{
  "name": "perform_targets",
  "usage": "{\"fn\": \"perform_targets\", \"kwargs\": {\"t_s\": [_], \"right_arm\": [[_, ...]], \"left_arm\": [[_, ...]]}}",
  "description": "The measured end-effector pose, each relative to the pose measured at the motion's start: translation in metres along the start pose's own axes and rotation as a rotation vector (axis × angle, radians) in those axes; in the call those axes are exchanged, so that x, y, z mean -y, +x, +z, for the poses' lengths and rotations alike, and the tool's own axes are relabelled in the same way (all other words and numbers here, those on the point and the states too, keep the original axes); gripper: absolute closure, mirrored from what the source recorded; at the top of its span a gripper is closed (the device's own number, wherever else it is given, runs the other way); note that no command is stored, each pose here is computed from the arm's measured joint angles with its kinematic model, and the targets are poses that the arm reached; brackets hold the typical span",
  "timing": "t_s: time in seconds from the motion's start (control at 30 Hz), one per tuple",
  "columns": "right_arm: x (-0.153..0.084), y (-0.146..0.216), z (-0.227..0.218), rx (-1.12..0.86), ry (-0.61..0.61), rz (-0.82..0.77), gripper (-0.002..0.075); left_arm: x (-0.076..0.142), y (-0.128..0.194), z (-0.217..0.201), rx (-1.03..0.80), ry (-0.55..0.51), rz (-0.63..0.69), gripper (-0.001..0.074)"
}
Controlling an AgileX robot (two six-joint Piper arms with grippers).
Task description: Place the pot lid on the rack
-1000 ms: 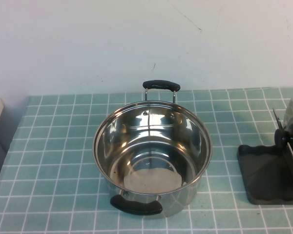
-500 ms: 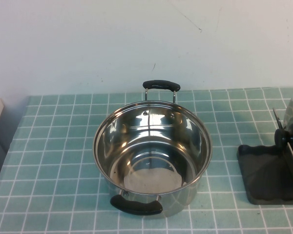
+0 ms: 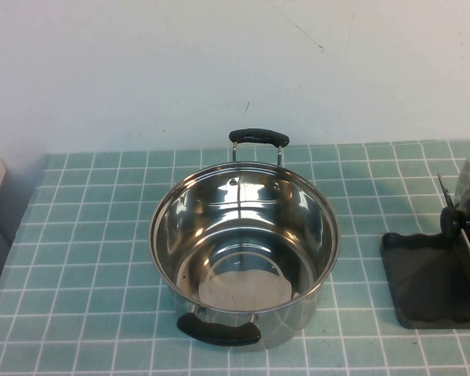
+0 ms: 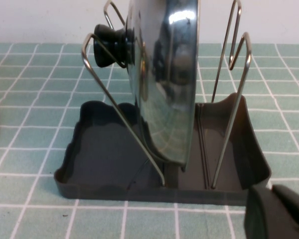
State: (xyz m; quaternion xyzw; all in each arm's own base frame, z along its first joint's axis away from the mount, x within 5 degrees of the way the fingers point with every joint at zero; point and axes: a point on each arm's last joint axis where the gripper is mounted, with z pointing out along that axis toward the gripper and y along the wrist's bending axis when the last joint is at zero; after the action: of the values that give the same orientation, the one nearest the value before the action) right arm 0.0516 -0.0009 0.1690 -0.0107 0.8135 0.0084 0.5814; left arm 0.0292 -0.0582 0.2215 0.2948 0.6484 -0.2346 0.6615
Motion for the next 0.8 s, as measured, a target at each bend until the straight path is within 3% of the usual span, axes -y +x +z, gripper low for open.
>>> {"fn": "perform_targets", "kwargs": {"t_s": [0.17, 0.27, 0.4, 0.5, 0.63, 0.8], "right_arm": [[0.000, 0.000, 0.000, 0.000, 0.000, 0.000, 0.0727], [0.000, 0.000, 0.000, -0.001, 0.000, 0.000, 0.0727], [0.000, 0.000, 0.000, -0.001, 0.000, 0.000, 0.0727], [0.000, 0.000, 0.000, -0.001, 0.000, 0.000, 0.0727], [0.000, 0.000, 0.000, 0.000, 0.000, 0.000, 0.0727], [0.000, 0.000, 0.000, 0.000, 0.000, 0.000, 0.0727]], "left_arm": [[-0.001, 0.000, 0.000, 0.000, -0.007, 0.001, 0.0737], [-0.007, -0.005, 0.000, 0.054, -0.073, -0.053, 0.0736], [-0.027, -0.020, -0.006, 0.264, -0.268, -0.254, 0.0737], [-0.047, -0.019, -0.015, 0.335, -0.485, -0.435, 0.0737], [-0.056, 0.007, -0.020, 0.110, -0.675, -0.555, 0.0736], [-0.052, 0.029, -0.023, -0.174, -0.706, -0.504, 0.0737]]}}
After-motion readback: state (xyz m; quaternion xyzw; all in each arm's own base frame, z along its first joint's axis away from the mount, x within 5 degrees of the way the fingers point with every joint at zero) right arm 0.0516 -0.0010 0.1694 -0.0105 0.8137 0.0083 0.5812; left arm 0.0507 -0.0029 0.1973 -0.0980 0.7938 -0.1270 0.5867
